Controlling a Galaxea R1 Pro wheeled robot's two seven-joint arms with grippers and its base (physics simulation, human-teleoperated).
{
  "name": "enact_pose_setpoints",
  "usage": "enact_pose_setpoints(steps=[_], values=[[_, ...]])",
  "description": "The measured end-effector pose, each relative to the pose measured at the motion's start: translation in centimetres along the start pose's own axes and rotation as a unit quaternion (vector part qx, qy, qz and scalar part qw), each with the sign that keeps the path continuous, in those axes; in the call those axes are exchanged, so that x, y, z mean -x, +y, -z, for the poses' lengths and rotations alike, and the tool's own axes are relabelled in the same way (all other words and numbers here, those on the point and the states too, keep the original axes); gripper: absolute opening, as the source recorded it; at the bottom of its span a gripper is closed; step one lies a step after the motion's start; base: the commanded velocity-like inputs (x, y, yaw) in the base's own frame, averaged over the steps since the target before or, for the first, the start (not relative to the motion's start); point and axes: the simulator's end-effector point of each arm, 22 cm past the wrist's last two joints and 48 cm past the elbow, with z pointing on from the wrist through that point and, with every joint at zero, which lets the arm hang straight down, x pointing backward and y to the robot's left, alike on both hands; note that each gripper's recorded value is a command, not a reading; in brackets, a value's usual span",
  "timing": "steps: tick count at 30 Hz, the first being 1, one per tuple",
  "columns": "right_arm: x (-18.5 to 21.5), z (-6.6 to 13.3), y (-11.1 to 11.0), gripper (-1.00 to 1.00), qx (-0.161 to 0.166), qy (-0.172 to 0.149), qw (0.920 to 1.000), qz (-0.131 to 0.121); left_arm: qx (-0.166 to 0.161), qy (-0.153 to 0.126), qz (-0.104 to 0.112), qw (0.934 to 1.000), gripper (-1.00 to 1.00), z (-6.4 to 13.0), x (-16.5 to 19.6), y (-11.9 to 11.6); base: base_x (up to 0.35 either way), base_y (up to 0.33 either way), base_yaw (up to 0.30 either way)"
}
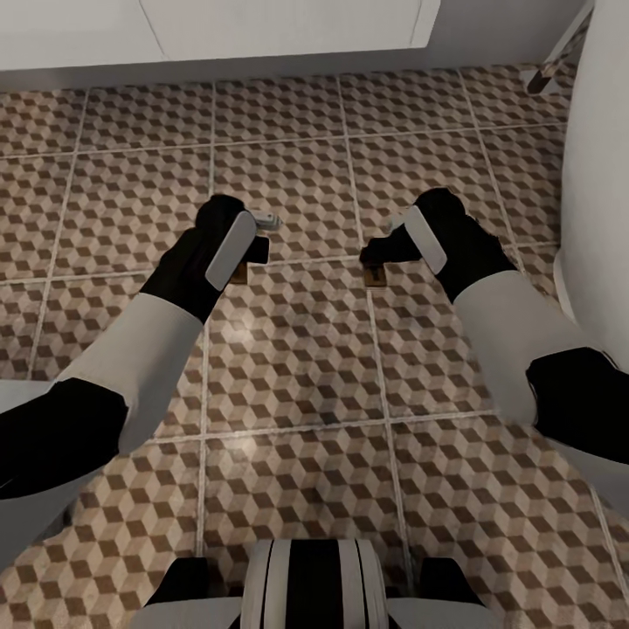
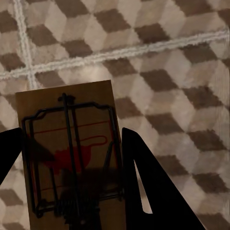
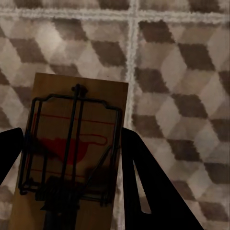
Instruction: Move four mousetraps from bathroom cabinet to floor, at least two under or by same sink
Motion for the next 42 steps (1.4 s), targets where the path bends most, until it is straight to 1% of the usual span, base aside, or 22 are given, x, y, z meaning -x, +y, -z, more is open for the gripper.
enact_pose_setpoints(steps=[4,9,17,21,22,25,31,34,42], values=[[0.7,-0.4,-0.3,-1.00,-0.003,0.001,1.0000,-0.001,0.001,0.007,-0.001,1.0000,-1.00,-1.0,-0.2,-0.1,0.000,0.000,0.000],[2.4,0.3,-0.7,-1.00,-0.007,-0.006,1.0000,-0.002,0.003,0.006,-0.002,1.0000,-1.00,-0.9,0.6,0.1,0.000,0.000,0.000],[5.1,1.8,-0.8,-1.00,-0.011,-0.017,0.9998,-0.001,-0.005,-0.001,-0.001,1.0000,-1.00,-0.4,2.5,0.1,0.000,0.000,0.000],[6.4,2.6,-0.8,-1.00,-0.012,-0.021,0.9997,-0.001,-0.005,-0.011,0.000,0.9999,-1.00,0.2,4.1,0.4,0.000,0.000,0.000],[6.9,2.9,-0.7,-1.00,-0.012,-0.024,0.9996,0.000,-0.003,-0.017,0.000,0.9998,-1.00,0.6,5.0,0.6,0.000,0.000,0.000],[7.6,3.3,0.0,-1.00,-0.009,-0.028,0.9996,0.002,-0.003,-0.024,0.001,0.9997,-1.00,1.1,6.0,0.7,0.000,0.000,0.000],[9.0,4.2,0.6,-1.00,-0.007,-0.038,0.9992,0.007,-0.004,-0.027,0.001,0.9996,-1.00,1.2,6.4,0.6,0.000,0.000,0.000],[9.1,4.3,0.7,-1.00,-0.008,-0.038,0.9992,0.007,-0.006,-0.028,0.001,0.9996,-1.00,1.3,6.5,0.4,0.000,0.000,0.000],[8.3,3.5,0.3,-1.00,-0.012,-0.023,0.9997,0.005,-0.007,-0.019,-0.001,0.9998,-1.00,0.7,5.9,0.0,0.000,0.000,0.000]])
